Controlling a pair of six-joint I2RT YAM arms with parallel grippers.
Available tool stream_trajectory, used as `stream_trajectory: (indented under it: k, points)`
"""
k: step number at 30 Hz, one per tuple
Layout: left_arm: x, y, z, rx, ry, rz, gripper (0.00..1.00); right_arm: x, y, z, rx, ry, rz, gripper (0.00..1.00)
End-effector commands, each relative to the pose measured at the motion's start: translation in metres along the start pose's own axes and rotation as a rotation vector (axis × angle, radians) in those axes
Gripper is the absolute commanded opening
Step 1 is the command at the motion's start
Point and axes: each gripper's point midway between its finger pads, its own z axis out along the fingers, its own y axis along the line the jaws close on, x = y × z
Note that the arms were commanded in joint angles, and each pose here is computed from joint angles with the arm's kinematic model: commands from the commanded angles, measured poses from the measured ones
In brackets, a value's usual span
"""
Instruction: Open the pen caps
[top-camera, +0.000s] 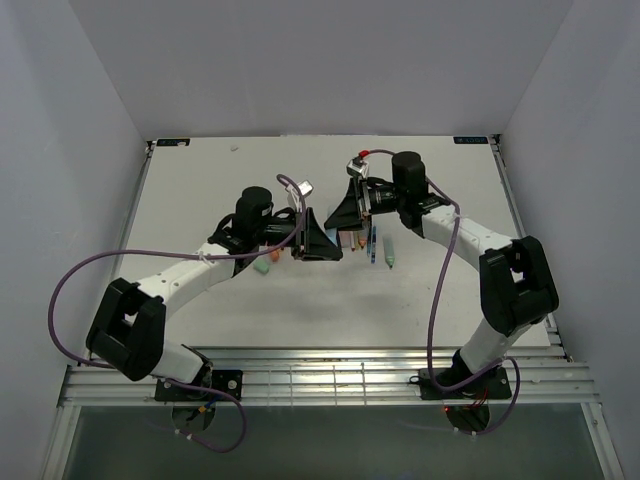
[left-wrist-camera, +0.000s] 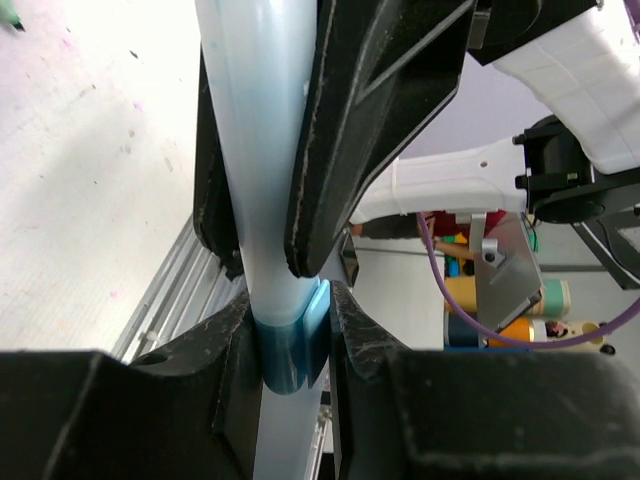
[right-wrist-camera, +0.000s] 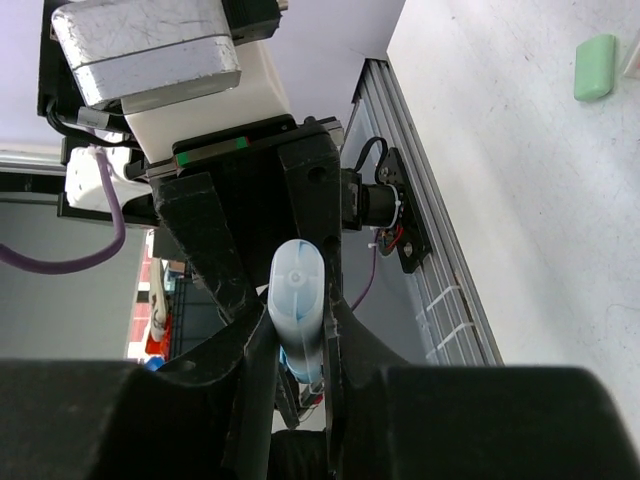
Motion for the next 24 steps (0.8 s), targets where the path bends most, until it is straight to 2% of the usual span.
stream_trajectory:
  k: [1,11,12,13,14,15,16,17,19,20,24]
  points:
    - [0.033,-0.016,-0.009,0.058,0.100,0.016,0.00,-0.065,0.016,-0.020,0.001,-0.180,-0.086,0.08]
    - [0.047,0.000,-0.014,0.006,0.111,0.008,0.00,-0.132,-0.005,-0.053,0.088,-0.360,-0.031,0.08]
    - [0.050,0.007,-0.016,-0.032,0.120,-0.034,0.00,-0.135,-0.008,-0.055,0.096,-0.364,-0.028,0.08]
    - [0.040,0.012,-0.015,-0.078,0.080,0.005,0.00,-0.135,-0.016,-0.063,0.123,-0.373,0.011,0.08]
    - [0.034,0.020,-0.016,-0.128,0.057,0.005,0.00,-0.135,-0.025,-0.068,0.157,-0.389,0.032,0.08]
    - [0.038,0.037,-0.022,-0.232,0.059,-0.060,0.00,-0.135,-0.038,-0.077,0.214,-0.401,-0.005,0.08]
    - [0.030,0.052,-0.028,-0.321,0.025,-0.038,0.00,-0.120,-0.055,-0.083,0.297,-0.378,0.093,0.08]
    - [0.010,0.069,-0.034,-0.454,-0.050,-0.024,0.00,-0.114,-0.067,-0.091,0.358,-0.377,0.112,0.08]
    - [0.009,0.097,-0.058,-0.662,-0.079,-0.087,0.00,-0.103,-0.099,-0.112,0.510,-0.379,0.105,0.08]
    - [-0.003,0.111,-0.074,-0.785,-0.147,-0.086,0.00,-0.085,-0.120,-0.126,0.619,-0.363,0.199,0.08]
    - [0.005,0.152,-0.130,-1.045,-0.228,-0.211,0.00,-0.051,-0.161,-0.170,0.854,-0.312,0.270,0.08]
